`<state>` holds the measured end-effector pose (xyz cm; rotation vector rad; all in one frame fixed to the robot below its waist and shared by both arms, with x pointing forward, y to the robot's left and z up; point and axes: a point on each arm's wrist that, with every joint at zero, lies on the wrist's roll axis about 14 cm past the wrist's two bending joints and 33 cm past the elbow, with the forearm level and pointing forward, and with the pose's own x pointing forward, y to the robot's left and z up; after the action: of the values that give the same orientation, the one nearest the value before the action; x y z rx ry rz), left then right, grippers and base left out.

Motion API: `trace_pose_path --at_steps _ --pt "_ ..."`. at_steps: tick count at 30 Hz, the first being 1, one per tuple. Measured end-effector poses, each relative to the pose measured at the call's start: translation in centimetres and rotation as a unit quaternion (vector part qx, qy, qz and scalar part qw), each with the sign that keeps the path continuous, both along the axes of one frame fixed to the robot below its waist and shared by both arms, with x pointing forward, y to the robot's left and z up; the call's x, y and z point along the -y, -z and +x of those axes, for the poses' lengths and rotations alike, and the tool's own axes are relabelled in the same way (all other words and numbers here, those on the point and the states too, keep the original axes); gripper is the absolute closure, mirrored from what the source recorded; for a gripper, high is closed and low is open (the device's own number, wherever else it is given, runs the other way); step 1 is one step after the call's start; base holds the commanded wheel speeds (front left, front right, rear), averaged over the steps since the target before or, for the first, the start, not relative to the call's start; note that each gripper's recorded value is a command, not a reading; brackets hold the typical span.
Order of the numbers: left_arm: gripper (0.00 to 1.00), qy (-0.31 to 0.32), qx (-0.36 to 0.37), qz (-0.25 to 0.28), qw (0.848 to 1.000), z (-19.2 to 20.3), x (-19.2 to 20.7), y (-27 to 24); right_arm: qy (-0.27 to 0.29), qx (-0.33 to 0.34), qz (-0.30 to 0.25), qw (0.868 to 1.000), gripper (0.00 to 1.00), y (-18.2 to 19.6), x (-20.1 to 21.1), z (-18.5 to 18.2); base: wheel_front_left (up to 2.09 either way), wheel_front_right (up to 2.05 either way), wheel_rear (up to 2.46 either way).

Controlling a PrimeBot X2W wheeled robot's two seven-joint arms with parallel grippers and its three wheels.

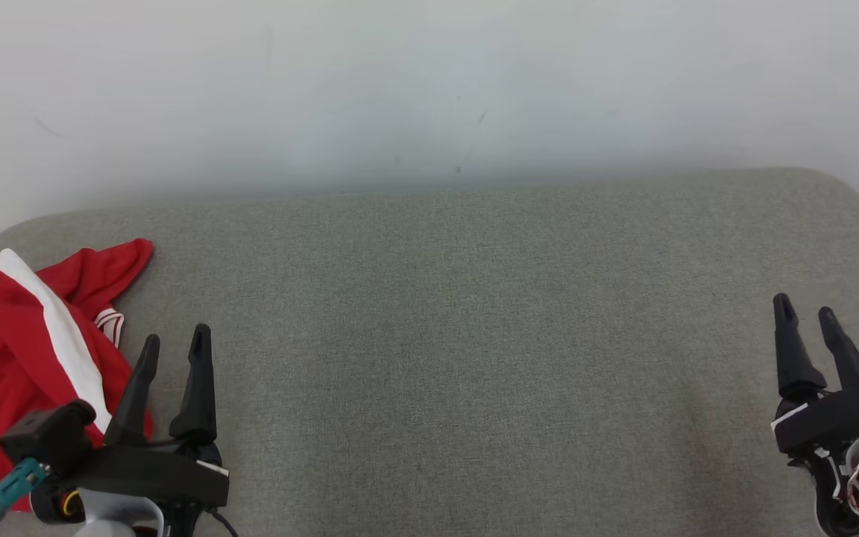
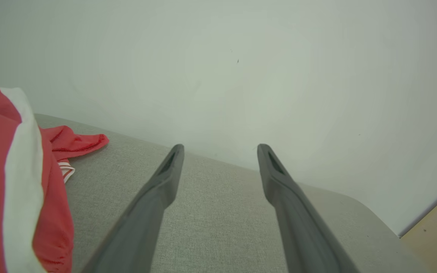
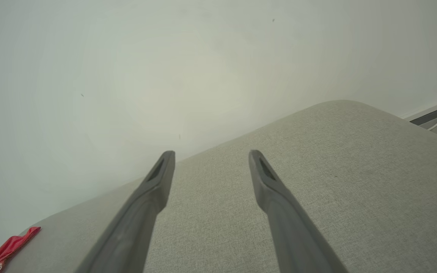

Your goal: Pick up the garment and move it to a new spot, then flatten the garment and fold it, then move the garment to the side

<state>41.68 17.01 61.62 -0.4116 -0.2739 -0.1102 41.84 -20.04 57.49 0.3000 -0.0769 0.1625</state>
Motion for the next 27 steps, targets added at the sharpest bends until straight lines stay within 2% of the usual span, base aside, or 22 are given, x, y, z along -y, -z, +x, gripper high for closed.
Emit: trace_pose_path --at_steps 11,27 --pt "0.00 -0.035 -0.014 0.029 0.999 -0.8 -0.8 1.1 -0.031 -0.006 -0.038 0.999 0.00 1.7 -2.7 -0.9 0.00 0.00 0.00" --pt "0.00 -0.074 -0.022 0.103 0.992 -1.6 -1.8 2.0 -0.065 0.002 -0.090 0.994 0.00 3.1 -5.7 -2.6 0.00 0.00 0.00"
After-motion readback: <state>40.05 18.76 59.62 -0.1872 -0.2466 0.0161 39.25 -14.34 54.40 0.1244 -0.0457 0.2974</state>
